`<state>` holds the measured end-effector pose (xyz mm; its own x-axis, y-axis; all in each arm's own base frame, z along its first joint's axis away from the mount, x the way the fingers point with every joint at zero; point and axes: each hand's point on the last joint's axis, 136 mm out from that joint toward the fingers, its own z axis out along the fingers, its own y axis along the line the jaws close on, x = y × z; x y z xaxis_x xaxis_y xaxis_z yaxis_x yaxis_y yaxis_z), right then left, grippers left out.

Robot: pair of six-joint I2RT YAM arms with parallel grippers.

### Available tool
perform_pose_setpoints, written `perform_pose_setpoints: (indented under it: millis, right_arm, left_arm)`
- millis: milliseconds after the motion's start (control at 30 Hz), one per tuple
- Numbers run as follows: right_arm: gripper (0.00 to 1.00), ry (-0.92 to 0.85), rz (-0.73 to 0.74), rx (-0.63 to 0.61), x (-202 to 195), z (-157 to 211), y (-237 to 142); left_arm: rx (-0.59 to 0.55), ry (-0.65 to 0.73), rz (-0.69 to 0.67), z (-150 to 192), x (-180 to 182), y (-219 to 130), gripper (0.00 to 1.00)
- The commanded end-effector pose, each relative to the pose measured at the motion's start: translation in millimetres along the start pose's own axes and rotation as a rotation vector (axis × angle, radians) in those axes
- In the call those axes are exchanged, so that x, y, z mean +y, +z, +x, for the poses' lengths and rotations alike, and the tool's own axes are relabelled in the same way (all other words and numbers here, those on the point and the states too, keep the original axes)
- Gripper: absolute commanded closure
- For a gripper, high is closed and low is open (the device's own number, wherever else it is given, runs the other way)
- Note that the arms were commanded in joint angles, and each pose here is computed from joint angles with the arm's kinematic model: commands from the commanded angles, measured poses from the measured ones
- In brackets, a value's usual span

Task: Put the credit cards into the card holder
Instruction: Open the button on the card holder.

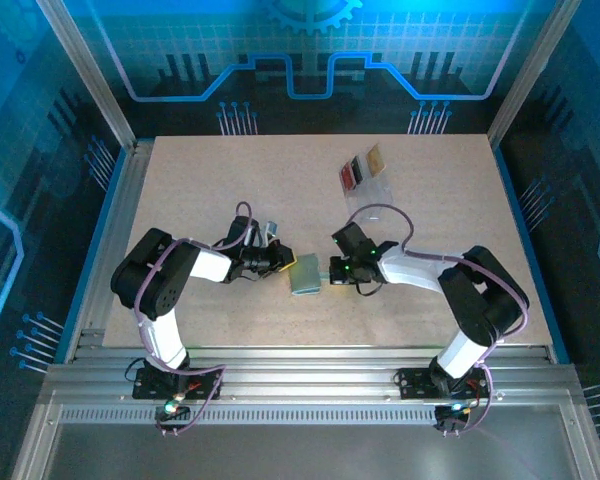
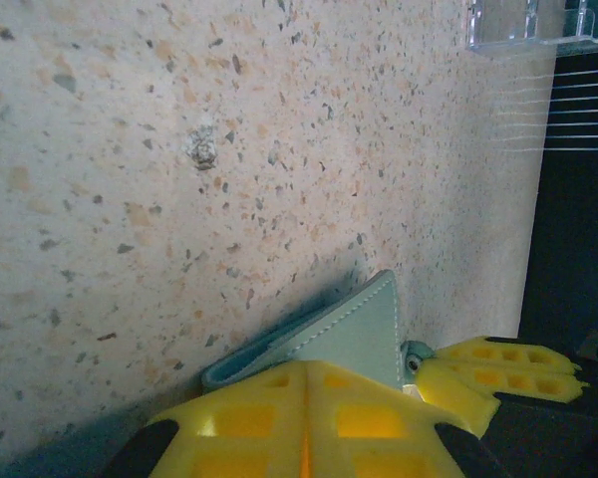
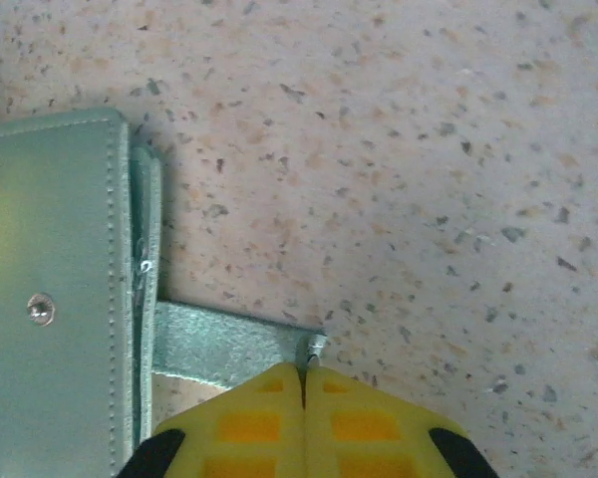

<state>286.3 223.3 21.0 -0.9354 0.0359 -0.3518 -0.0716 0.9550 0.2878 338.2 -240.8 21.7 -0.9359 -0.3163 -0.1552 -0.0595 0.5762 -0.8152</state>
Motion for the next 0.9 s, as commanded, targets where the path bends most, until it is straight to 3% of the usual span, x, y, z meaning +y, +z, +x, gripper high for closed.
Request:
perform_pose_setpoints:
  millis: [0, 100, 200, 367, 500, 700, 867]
  right_arm:
    - [0.8, 0.086, 0.2, -0.039, -39, 14, -5]
    - [0.68, 0.02, 0.299, -0.14, -35, 1, -33]
    - [0.64, -0.077, 0.318, -0.207, -7, -15, -63]
    - [0.73, -0.167, 0.072, -0.143, 61, -17, -71]
    - [0.64, -0.184, -0.09, -0.057, 94, -17, -57]
    - [0.71, -0.11, -0.149, 0.067, 86, -16, -13]
    - [0.65, -0.064, -0.074, 0.081, 57, -13, 0]
  left_arm:
    - [0.103, -0.084, -0.199, 43, 59, 6, 0.92]
    - [0.107, -0.082, -0.195, 46, 58, 5, 0.92]
    - [0.104, -0.08, -0.193, 46, 58, 4, 0.91]
    - [0.104, -0.08, -0.192, 47, 58, 4, 0.91]
    - [0.106, -0.081, -0.189, 48, 58, 4, 0.91]
    - [0.106, -0.085, -0.18, 47, 56, 5, 0.91]
    - [0.105, -0.081, -0.182, 46, 55, 5, 0.91]
